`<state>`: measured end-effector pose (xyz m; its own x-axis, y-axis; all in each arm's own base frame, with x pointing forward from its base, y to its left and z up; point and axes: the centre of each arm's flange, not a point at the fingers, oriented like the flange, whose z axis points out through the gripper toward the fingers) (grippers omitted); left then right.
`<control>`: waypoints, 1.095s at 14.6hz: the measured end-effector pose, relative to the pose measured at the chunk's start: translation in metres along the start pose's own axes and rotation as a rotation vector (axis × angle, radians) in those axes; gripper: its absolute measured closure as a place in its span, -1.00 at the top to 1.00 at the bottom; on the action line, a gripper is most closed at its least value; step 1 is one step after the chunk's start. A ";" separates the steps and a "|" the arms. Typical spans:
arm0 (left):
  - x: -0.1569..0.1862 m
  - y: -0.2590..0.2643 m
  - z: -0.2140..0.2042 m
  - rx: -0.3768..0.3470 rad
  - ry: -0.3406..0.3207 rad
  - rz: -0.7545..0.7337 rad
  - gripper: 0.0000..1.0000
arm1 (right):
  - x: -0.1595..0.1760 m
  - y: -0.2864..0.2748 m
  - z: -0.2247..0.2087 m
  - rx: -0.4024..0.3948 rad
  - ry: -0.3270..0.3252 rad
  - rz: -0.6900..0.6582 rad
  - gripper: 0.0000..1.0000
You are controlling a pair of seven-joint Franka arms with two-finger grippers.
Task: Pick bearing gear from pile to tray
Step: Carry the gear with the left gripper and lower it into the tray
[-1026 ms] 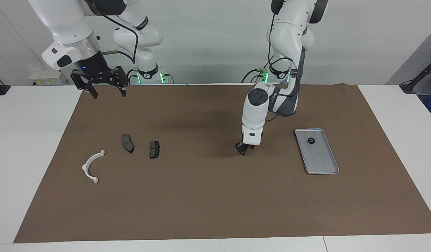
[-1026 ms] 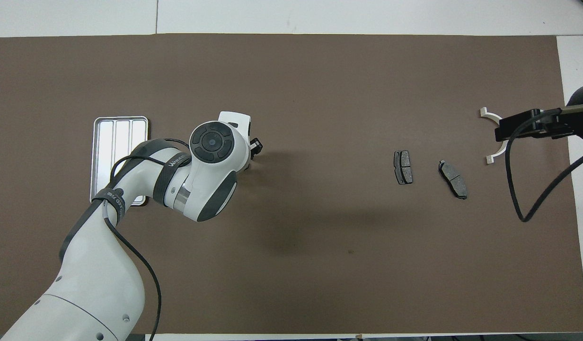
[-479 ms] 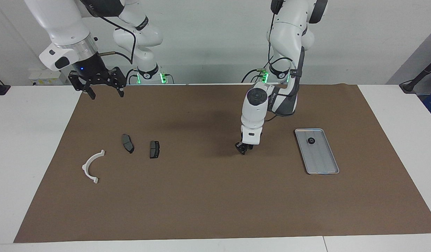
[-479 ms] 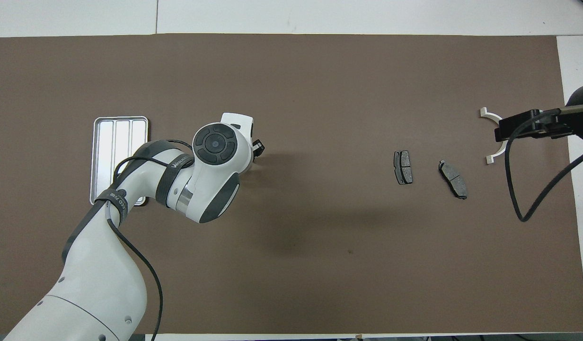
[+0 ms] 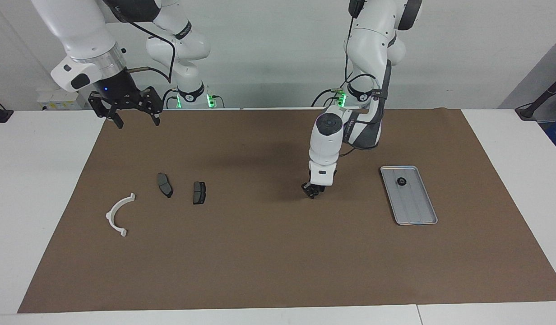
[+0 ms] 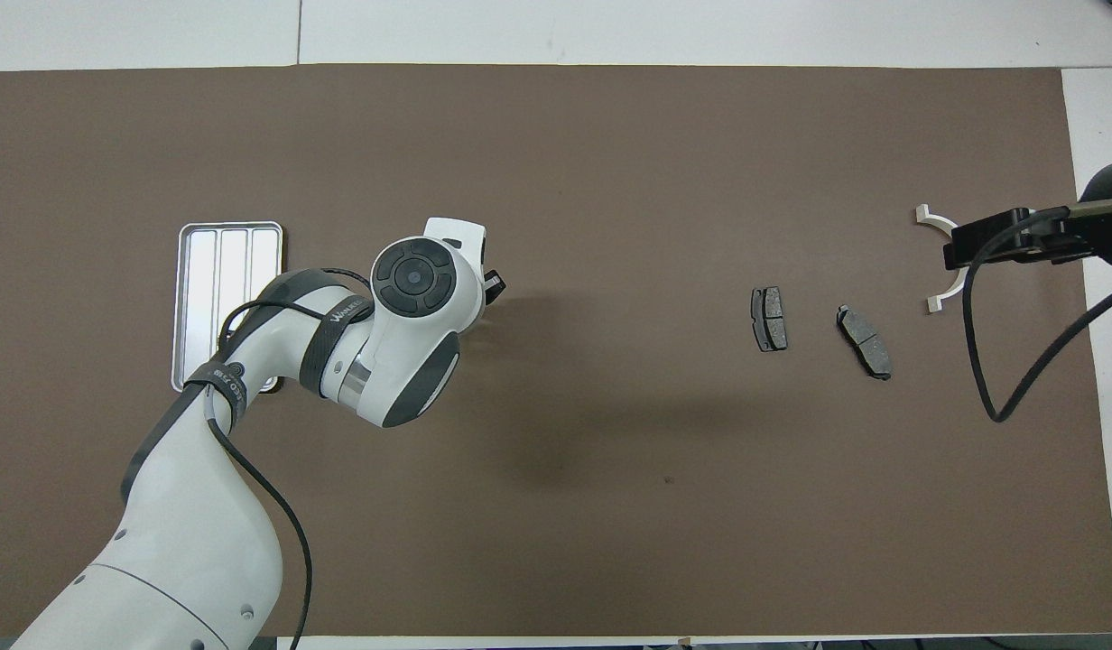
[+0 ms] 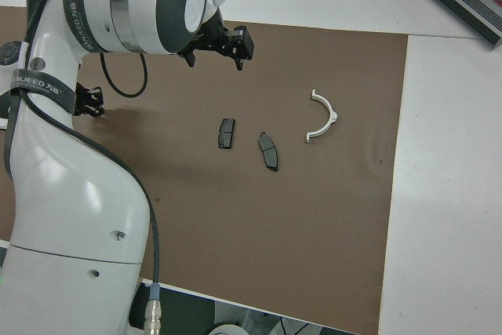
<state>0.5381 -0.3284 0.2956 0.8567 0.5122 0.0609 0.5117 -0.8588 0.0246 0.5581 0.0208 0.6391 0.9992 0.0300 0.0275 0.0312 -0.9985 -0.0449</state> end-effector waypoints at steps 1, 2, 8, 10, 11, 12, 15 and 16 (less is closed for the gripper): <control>0.000 0.000 0.000 0.000 0.000 0.000 -0.52 | 0.000 0.000 0.000 0.000 0.000 0.000 1.00; 0.001 0.000 0.000 0.001 0.000 -0.001 -0.52 | 0.000 0.000 0.000 0.000 0.001 0.000 1.00; 0.066 -0.041 -0.054 0.052 -0.006 0.083 -0.52 | 0.001 0.007 0.000 -0.001 0.004 0.012 1.00; 0.110 -0.090 -0.082 0.070 -0.016 0.152 -0.52 | 0.001 0.010 0.001 -0.002 0.002 0.017 1.00; 0.129 -0.114 -0.088 0.073 -0.020 0.184 -0.52 | 0.001 0.010 0.001 -0.002 0.002 0.018 1.00; 0.149 -0.138 -0.089 0.075 -0.024 0.216 -0.52 | 0.001 0.010 0.001 -0.002 0.001 0.018 1.00; 0.195 -0.192 -0.083 0.047 -0.037 0.302 -0.52 | 0.003 0.011 0.004 -0.005 -0.004 0.018 1.00; 0.206 -0.204 -0.082 0.031 -0.031 0.320 -0.52 | 0.003 0.011 0.005 -0.006 -0.006 0.018 1.00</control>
<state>0.6045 -0.0484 0.3852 0.9757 0.2171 0.0299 0.2177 -0.9758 -0.0214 0.5620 0.0103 0.6336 0.9997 0.0118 0.0210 0.0126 -0.9992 -0.0391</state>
